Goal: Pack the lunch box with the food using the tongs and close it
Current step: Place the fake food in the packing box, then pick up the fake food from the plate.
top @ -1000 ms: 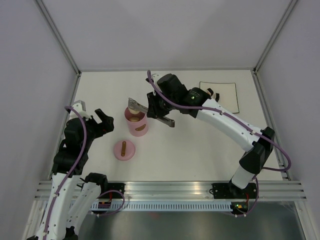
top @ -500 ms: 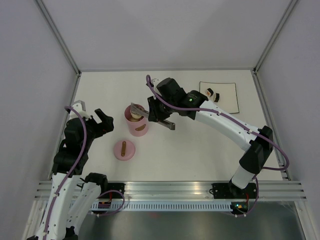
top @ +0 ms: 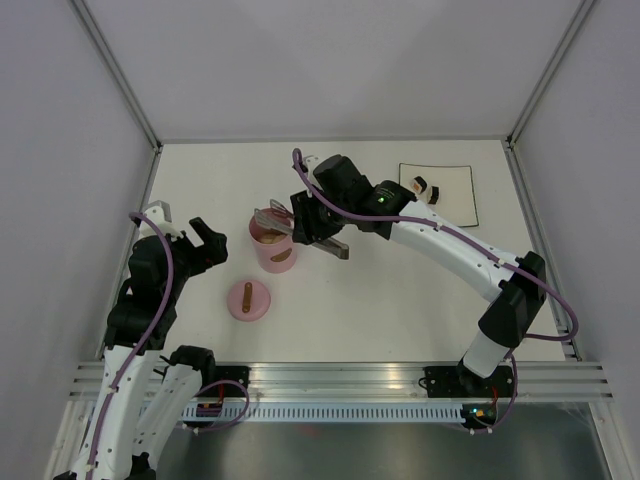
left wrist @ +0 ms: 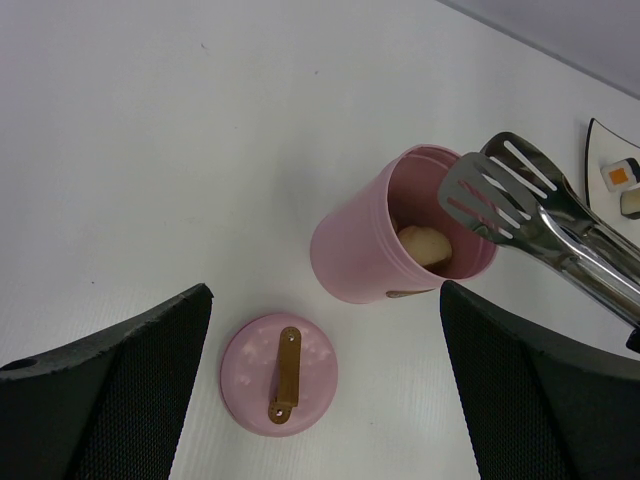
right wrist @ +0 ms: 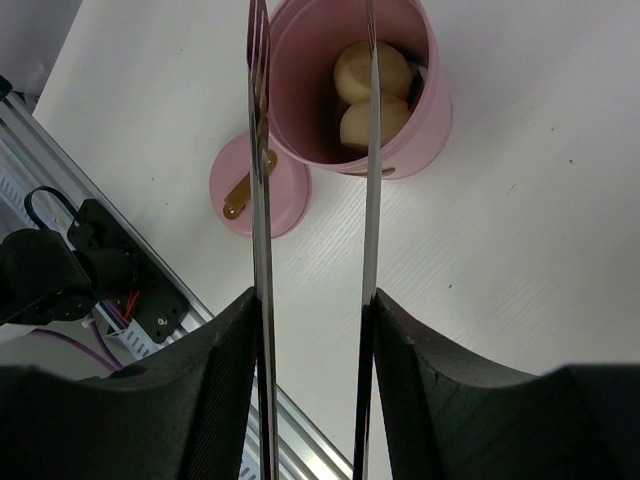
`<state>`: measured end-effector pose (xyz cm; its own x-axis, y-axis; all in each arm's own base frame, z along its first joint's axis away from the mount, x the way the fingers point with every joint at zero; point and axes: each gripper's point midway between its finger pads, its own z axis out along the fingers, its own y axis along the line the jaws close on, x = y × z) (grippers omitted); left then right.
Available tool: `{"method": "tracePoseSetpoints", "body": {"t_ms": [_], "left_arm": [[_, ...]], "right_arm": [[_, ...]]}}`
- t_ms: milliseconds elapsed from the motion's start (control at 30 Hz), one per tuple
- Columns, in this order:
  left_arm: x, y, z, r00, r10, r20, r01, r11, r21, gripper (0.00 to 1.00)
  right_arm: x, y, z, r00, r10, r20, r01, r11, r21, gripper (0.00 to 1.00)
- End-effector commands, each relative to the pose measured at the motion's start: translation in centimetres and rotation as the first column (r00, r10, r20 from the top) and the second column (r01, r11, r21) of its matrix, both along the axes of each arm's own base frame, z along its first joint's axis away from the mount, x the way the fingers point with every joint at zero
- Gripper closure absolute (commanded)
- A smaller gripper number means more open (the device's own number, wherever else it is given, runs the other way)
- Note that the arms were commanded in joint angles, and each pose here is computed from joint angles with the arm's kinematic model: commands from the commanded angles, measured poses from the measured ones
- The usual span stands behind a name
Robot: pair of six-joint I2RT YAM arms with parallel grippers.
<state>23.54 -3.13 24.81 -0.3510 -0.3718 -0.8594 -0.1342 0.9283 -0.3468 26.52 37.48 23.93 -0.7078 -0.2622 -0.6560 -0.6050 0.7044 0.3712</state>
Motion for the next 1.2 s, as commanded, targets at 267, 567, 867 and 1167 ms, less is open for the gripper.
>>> {"method": "tracePoseSetpoints", "body": {"t_ms": [267, 567, 867, 1167], "left_arm": [[0.4, -0.1, 0.5, 1.000, -0.016, 0.026, 0.016, 1.000, 0.022, 0.00], [0.4, -0.1, 0.5, 1.000, -0.018, 0.026, 0.017, 1.000, 0.021, 0.00], [0.5, -0.3, 0.5, 0.999, -0.027, 0.022, 0.026, 0.999, 0.020, 0.00], [0.5, -0.2, 0.4, 1.000, -0.021, 0.021, 0.021, 1.000, 0.022, 0.00]], "right_arm": [[5.1, -3.2, 5.8, 0.980, -0.172, 0.099, 0.155, 0.976, 0.156, 0.47], [11.3, -18.5, 4.0, 0.782, -0.591, 0.199, 0.584, 0.806, 0.097, 0.48], [12.4, -29.6, -1.7, 0.621, -0.769, 0.151, 0.775, 0.632, 0.032, 0.44], [12.9, -34.4, -6.4, 0.579, -0.812, 0.077, 0.815, 0.575, -0.069, 0.44]]}}
